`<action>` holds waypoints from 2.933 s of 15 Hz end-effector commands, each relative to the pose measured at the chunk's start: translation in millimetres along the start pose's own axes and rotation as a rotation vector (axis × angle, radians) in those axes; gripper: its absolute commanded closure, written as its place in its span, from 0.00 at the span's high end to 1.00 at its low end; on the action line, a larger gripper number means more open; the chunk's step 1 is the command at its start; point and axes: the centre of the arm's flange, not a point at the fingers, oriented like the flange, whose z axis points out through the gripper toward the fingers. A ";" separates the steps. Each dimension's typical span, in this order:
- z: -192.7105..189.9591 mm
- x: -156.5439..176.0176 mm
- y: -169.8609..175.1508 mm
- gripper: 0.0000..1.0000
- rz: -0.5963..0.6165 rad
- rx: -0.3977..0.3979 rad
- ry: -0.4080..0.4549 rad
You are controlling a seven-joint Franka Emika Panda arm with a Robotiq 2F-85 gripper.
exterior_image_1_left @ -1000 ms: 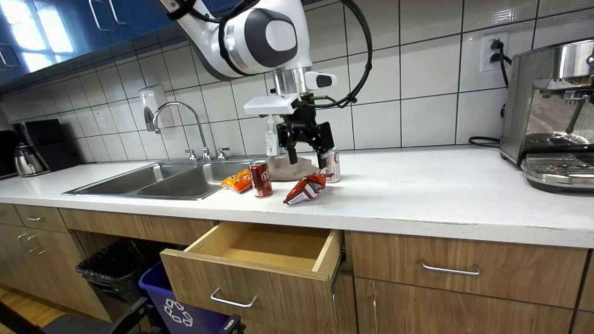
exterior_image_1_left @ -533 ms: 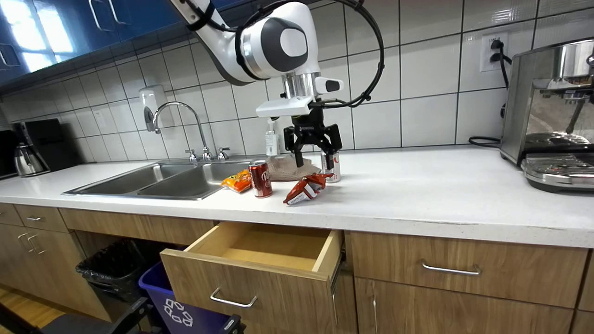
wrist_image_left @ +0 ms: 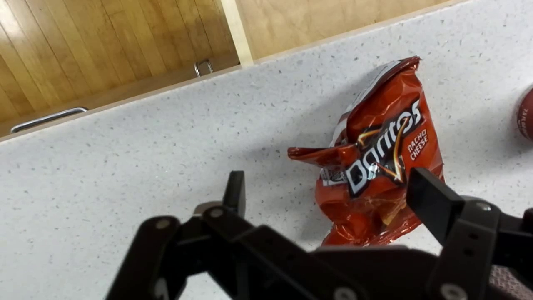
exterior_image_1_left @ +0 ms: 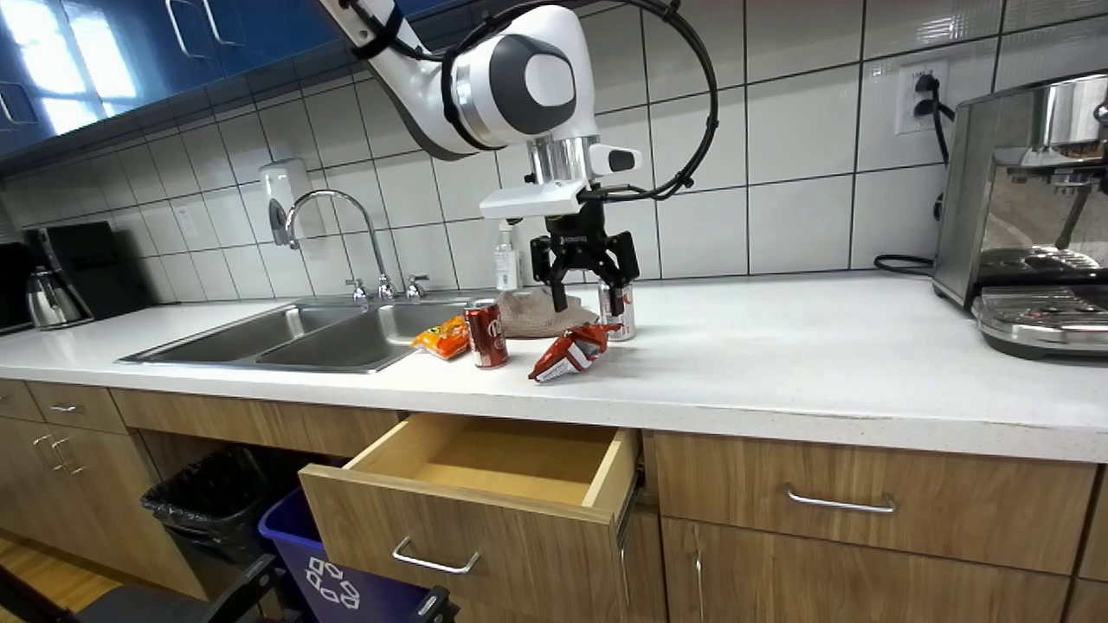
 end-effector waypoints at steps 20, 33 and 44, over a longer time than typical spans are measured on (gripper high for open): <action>21.6 25.3 -12.1 1.00 -0.024 -0.010 0.060; 52.8 63.1 -36.0 1.00 -0.054 -0.034 0.098; 69.2 54.9 -33.2 1.00 -0.074 -0.050 0.068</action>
